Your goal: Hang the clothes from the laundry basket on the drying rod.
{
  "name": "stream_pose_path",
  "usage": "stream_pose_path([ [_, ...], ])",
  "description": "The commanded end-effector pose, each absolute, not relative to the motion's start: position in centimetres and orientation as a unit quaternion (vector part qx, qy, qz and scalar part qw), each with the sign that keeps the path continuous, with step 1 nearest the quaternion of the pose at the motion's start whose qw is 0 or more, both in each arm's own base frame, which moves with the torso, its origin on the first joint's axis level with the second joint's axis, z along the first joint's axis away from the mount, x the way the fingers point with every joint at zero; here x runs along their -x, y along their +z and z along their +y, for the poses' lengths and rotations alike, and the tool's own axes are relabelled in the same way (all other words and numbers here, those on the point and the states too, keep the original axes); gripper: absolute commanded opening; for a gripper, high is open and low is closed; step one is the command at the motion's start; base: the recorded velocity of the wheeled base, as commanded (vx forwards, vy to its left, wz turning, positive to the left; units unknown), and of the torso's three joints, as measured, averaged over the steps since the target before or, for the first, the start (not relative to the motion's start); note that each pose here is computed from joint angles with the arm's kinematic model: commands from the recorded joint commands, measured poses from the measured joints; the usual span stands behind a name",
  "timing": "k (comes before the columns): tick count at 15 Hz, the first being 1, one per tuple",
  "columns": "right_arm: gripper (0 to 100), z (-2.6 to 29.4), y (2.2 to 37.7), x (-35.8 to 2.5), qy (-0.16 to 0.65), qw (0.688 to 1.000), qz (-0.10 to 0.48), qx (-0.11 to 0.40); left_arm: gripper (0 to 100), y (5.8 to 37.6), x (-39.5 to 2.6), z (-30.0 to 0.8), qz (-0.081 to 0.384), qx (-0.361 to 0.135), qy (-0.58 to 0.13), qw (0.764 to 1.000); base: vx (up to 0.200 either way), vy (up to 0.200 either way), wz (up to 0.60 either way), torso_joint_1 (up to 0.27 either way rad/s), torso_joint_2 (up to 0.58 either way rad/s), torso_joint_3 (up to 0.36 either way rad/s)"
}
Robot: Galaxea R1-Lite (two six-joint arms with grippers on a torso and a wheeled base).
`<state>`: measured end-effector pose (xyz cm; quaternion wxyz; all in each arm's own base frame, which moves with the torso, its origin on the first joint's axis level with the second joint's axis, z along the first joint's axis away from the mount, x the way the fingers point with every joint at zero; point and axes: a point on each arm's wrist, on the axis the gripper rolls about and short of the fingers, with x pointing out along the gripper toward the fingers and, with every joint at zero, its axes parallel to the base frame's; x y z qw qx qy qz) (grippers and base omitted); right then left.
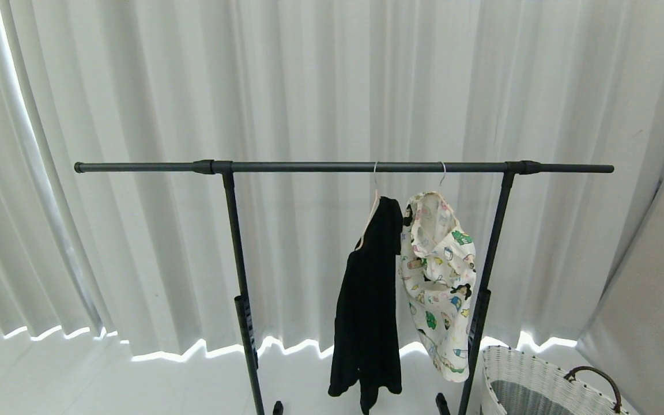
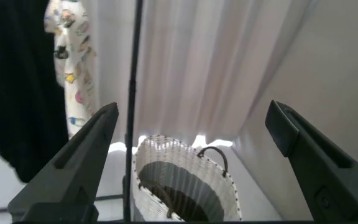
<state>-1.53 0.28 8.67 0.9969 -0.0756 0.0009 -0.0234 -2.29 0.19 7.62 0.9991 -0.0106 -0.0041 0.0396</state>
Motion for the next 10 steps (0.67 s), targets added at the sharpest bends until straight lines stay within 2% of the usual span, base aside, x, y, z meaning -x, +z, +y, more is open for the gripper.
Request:
stream_pose_path([
  [1,100,0.47,8.67,1.49,0.021,0.997,0.0,0.079,100,7.63,2.29,0.19,-0.004,0.011,0.04,0.999,0.0,0.0,0.0,0.0,0.0,0.0],
  [4,100,0.57,8.59,1.5,0.042,0.996,0.002,0.079,100,7.63,2.29,0.19,-0.004,0.011,0.04,0.999,0.0,0.0,0.0,0.0,0.0,0.0],
  [7,100,0.75,8.19,1.43,0.127,0.987,0.044,0.09,100,7.63,2.29,0.19,-0.004,0.011,0.04,0.999,0.0,0.0,0.0,0.0,0.0,0.0],
  [10,100,0.72,8.13,1.72,0.112,0.989,0.027,0.095,100,7.63,2.29,0.19,-0.004,0.011,0.04,0.999,0.0,0.0,0.0,0.0,0.0,0.0],
])
